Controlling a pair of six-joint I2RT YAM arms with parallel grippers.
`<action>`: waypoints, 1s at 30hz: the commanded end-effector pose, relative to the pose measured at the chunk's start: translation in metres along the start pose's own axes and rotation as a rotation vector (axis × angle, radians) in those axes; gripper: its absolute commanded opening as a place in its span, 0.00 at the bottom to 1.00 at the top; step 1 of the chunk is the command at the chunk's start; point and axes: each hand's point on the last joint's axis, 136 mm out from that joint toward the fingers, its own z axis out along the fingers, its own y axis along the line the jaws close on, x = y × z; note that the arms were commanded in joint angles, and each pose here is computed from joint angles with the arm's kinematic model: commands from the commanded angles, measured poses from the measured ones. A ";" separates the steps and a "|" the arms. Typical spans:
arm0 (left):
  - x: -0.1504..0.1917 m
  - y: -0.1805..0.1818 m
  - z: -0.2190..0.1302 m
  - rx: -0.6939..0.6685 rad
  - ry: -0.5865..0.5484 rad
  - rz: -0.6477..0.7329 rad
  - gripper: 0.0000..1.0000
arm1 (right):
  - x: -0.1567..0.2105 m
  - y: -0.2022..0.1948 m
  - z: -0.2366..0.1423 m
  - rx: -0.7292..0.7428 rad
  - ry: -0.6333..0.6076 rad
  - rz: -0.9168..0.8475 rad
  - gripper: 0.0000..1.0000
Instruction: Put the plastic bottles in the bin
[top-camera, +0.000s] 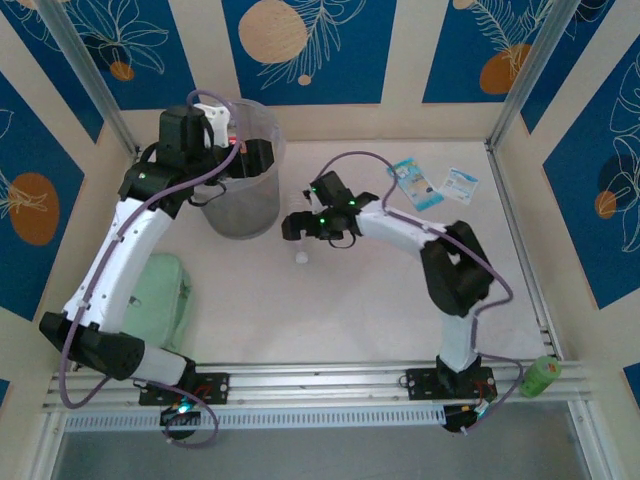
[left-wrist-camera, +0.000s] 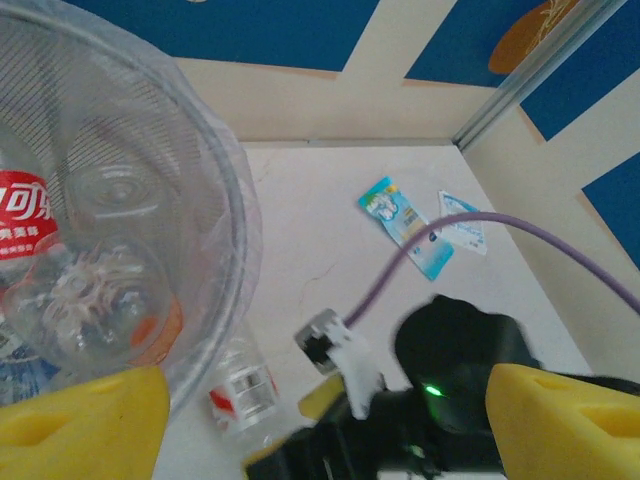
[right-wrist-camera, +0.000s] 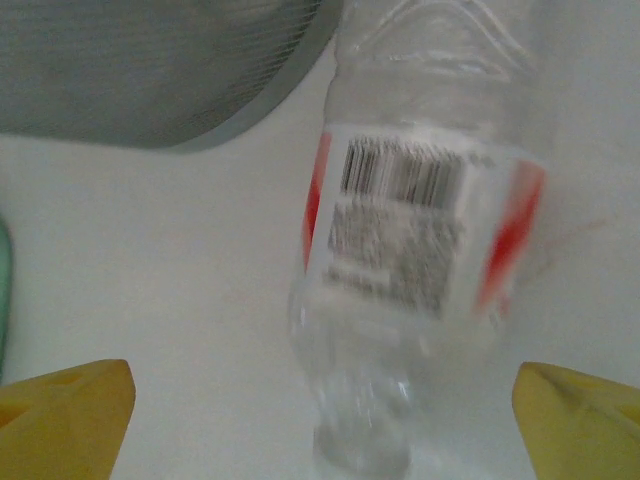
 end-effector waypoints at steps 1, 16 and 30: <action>-0.002 -0.006 -0.013 0.006 -0.033 0.002 0.83 | 0.001 -0.005 0.018 0.064 0.027 0.041 0.97; -0.006 -0.005 0.009 0.021 -0.014 0.002 0.84 | 0.008 -0.057 -0.013 0.199 0.013 0.128 0.46; -0.026 -0.056 0.032 0.286 -0.032 -0.150 0.93 | 0.028 -0.012 -0.167 -0.286 -0.151 -0.033 0.38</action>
